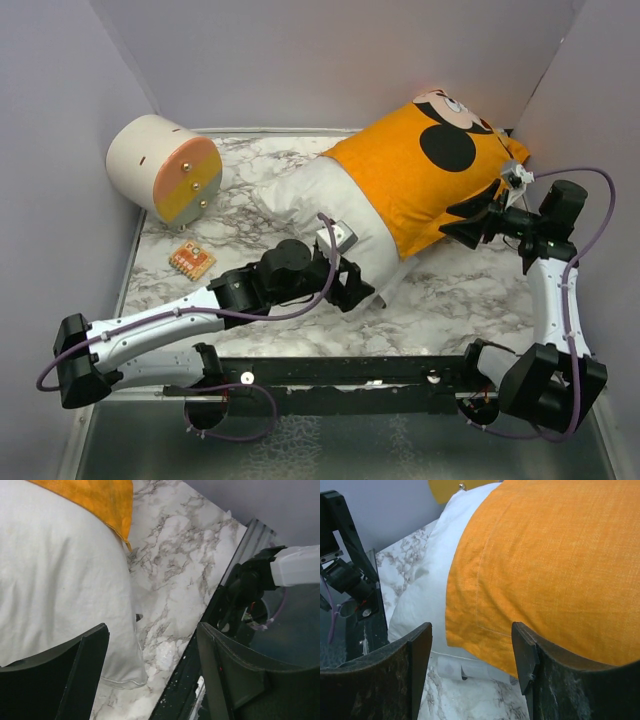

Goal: Put the pillow into the pillowcase
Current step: Stuff the pillow into the pillowcase.

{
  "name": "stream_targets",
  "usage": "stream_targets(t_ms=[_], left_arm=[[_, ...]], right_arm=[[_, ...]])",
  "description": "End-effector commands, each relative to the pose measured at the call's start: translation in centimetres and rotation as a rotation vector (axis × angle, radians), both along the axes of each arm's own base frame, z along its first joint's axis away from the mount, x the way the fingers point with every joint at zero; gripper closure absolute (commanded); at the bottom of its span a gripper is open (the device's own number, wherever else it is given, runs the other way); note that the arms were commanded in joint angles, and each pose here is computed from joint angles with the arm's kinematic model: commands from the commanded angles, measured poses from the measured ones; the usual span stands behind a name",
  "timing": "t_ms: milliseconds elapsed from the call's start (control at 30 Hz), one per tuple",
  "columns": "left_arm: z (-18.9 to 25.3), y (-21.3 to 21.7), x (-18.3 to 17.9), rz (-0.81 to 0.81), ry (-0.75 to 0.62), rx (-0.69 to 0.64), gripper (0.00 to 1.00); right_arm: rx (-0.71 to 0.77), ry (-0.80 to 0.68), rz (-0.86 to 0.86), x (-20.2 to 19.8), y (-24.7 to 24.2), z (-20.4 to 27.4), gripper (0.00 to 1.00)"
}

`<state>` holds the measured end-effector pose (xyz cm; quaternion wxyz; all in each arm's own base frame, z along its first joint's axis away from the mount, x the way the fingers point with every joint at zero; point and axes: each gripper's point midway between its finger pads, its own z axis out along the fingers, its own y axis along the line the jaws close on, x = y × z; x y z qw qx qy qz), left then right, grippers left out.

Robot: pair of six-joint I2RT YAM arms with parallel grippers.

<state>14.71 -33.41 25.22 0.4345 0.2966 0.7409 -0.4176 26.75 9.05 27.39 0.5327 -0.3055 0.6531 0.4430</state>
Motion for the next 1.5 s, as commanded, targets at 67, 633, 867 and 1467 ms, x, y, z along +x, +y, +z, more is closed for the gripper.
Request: stream_targets(t_ms=[67, 633, 867, 1467], left_arm=[[-2.1, 0.2, 2.4, 0.123, -0.166, 0.217, 0.26], [-1.8, -2.7, 2.6, 0.011, -0.441, 0.502, 0.22], [-5.8, -2.0, 3.1, 0.05, -0.592, 0.935, 0.16], [-13.4, -1.1, 11.2, 0.164, -0.436, 1.054, 0.5]], right_arm=[[0.019, -0.024, 0.041, -0.8, -0.1, -0.4, 0.35], [-0.01, -0.063, 0.011, -1.0, -0.1, -0.7, 0.35], [-0.02, -0.07, -0.004, -0.9, -0.2, -0.9, 0.36], [-0.116, -0.083, -0.089, 0.9, -1.5, -1.9, 0.35]])
